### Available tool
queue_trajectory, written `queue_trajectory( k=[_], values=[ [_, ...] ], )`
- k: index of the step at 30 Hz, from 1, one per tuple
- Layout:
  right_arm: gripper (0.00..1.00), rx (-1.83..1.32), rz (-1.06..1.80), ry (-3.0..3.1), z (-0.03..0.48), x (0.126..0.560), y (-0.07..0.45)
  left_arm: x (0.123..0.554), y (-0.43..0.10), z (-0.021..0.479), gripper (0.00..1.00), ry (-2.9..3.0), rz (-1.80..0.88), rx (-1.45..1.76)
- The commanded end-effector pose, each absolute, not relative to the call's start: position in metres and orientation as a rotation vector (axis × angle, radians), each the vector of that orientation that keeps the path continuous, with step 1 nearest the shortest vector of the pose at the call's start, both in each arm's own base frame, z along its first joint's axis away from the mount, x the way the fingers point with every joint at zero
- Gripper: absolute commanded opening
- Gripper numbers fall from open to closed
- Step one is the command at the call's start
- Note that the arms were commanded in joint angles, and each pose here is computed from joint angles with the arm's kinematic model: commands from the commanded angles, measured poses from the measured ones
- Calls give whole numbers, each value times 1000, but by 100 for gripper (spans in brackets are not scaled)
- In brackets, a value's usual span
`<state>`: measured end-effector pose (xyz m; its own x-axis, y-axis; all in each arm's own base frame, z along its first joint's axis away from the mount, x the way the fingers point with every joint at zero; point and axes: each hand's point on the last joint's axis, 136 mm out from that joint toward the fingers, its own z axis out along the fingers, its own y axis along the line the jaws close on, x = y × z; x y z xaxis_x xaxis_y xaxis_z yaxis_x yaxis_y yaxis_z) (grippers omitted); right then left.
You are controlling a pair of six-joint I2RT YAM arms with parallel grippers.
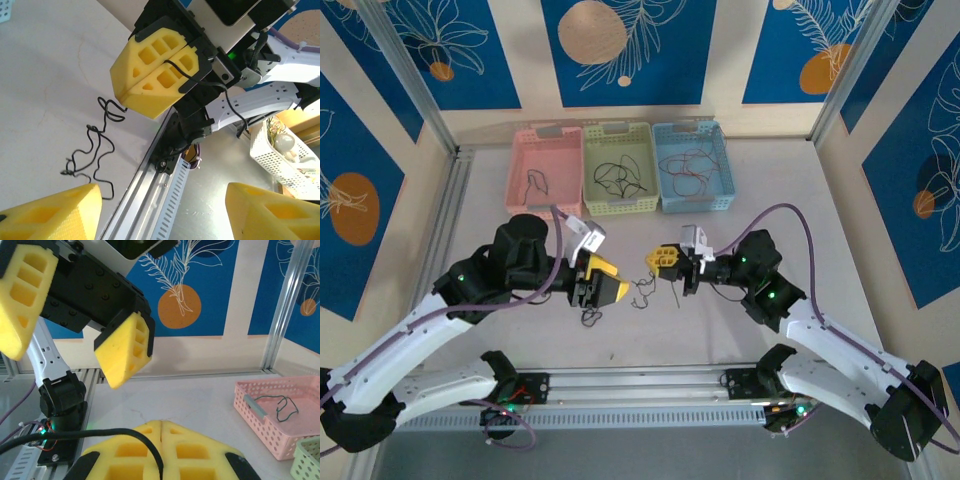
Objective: Untangle the cables
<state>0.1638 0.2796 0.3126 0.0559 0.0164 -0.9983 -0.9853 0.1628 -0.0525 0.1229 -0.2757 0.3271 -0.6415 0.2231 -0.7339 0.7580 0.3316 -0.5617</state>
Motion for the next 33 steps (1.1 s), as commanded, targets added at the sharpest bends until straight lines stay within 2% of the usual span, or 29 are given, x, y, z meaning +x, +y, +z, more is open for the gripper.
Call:
queue_trajectory(
  k=[1, 20, 33],
  values=[
    [4, -1123, 1091, 1223, 309, 154, 280, 120, -277, 329, 69, 2019, -1298, 893],
    [0, -822, 1376, 1429, 348, 157, 273, 128, -296, 320, 88, 1898, -1342, 946],
    [0, -593, 1489, 1502, 378, 170, 266, 135, -321, 292, 92, 1883, -1434, 969]
  ],
)
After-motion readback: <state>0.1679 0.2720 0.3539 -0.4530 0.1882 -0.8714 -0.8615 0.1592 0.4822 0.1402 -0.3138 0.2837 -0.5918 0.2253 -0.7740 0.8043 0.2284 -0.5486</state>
